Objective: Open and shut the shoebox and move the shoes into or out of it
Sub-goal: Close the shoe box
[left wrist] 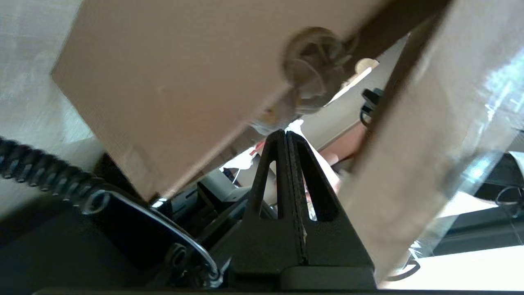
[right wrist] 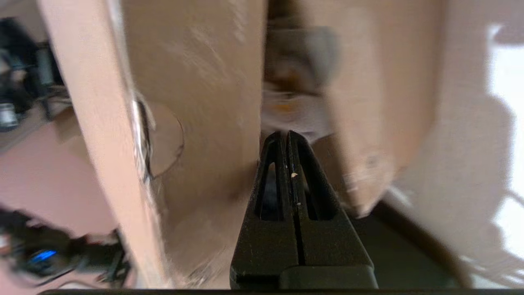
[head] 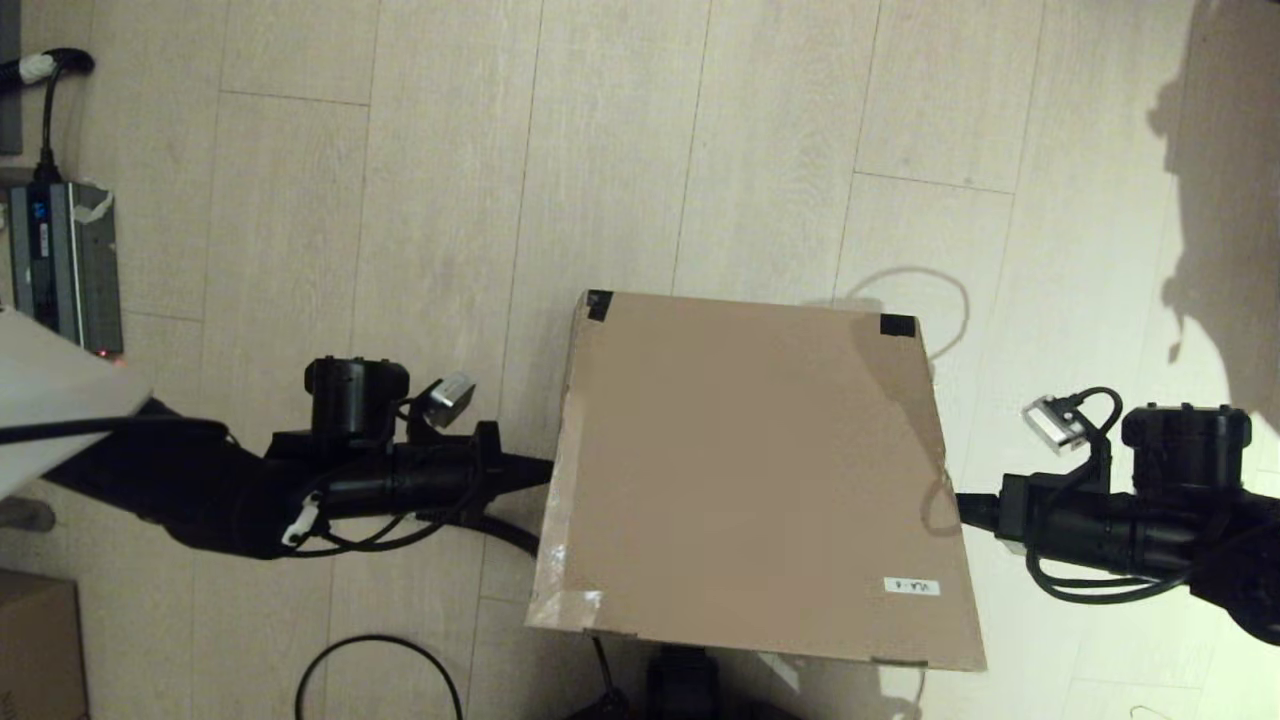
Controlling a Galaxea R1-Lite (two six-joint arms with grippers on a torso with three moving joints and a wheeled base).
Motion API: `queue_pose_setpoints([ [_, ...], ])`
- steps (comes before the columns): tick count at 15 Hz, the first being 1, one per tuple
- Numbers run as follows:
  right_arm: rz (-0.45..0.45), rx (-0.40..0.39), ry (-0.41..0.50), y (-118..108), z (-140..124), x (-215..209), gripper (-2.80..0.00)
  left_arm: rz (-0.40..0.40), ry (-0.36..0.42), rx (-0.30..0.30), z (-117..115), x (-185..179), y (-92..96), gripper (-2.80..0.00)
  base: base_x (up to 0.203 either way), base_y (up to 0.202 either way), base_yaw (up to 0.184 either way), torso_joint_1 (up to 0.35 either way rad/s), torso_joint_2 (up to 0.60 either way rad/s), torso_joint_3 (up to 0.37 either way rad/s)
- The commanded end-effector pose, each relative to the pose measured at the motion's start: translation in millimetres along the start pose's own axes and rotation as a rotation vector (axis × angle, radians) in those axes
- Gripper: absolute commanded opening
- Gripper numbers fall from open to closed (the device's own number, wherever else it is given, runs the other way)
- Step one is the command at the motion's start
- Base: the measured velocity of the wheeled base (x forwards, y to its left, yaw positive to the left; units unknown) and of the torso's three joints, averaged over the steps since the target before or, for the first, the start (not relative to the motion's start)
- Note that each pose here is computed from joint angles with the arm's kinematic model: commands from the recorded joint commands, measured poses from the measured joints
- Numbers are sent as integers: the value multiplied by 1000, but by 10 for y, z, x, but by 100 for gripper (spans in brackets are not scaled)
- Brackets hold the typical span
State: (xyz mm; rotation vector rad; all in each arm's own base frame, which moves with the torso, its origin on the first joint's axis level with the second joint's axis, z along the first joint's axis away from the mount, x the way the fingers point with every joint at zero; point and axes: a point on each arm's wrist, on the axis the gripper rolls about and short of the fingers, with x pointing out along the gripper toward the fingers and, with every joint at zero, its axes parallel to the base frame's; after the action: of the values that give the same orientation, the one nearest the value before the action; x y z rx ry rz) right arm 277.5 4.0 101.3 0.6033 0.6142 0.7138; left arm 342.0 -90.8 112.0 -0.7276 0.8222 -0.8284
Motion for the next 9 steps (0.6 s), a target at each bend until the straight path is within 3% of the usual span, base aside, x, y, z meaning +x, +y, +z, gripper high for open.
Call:
queue_pose_setpoints([
  [1, 29, -49, -40, 224, 89, -146, -280, -23, -21, 28, 23, -90, -151, -280, 0, 0, 0, 0, 0, 0],
  [4, 37, -61, -54, 389, 122, -271, -280, -61, -61, 33, 61, -248, -416, -280, 0, 0, 0, 0, 0, 0],
  [9, 59, -56, -108, 689, 295, -452, -280, -174, -100, 50, 39, -475, -1041, -280, 0, 0, 0, 0, 0, 0],
])
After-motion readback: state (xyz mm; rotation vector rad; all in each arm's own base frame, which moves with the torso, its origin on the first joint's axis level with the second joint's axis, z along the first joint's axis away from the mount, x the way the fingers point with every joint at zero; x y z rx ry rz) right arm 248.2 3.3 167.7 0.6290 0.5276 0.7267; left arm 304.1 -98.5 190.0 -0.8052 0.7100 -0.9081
